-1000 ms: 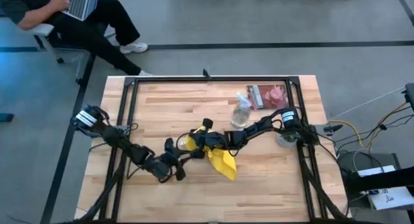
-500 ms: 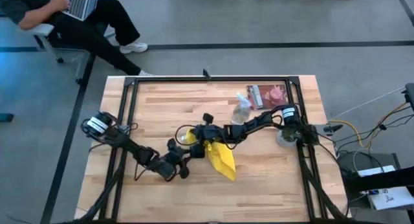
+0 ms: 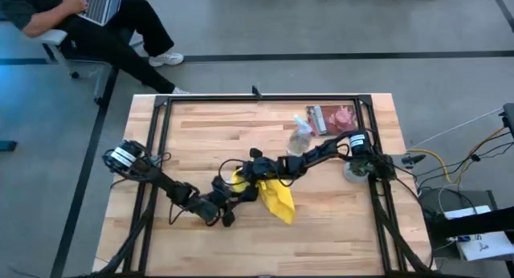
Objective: Apply microfiber cloth
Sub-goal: Wipe the black cellphone with the yellow microfiber cloth
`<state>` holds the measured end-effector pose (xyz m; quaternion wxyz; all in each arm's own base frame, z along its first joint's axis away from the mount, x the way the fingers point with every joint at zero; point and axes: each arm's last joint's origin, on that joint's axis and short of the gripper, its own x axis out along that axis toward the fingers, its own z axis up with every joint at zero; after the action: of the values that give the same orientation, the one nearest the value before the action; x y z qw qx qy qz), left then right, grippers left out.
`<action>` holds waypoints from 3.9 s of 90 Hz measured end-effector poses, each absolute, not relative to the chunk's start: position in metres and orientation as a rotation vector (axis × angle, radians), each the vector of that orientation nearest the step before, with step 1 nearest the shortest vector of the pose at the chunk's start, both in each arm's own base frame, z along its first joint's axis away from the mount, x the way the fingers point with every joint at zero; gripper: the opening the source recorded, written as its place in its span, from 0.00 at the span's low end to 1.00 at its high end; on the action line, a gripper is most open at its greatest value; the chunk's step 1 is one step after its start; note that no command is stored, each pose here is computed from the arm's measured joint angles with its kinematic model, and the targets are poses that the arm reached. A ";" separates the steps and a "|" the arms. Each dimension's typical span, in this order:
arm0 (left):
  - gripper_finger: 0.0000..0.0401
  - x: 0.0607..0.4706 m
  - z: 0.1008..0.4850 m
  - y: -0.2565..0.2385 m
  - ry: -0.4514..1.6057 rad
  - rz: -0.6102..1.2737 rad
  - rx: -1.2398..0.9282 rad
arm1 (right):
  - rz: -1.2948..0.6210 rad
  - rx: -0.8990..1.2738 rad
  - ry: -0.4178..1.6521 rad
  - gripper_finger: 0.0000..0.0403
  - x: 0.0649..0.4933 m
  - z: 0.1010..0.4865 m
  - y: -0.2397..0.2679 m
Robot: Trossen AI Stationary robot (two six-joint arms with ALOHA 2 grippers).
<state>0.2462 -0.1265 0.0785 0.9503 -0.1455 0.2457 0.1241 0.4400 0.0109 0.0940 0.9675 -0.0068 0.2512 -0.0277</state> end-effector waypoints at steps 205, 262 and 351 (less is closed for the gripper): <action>0.24 0.250 0.144 -0.081 0.613 0.194 -0.002 | -0.099 0.501 1.227 0.00 0.232 0.133 0.193; 0.24 0.293 0.189 -0.046 0.516 0.111 0.114 | -0.441 0.753 1.654 0.00 0.116 0.142 0.247; 0.24 0.253 0.195 -0.103 0.507 -0.057 -0.052 | -0.401 0.763 1.658 0.40 0.140 0.220 0.211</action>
<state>0.2525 -0.1028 0.1950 0.9673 -0.0259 0.2507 -0.0283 0.1403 0.2107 0.2197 0.5942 0.3283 0.7137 -0.1726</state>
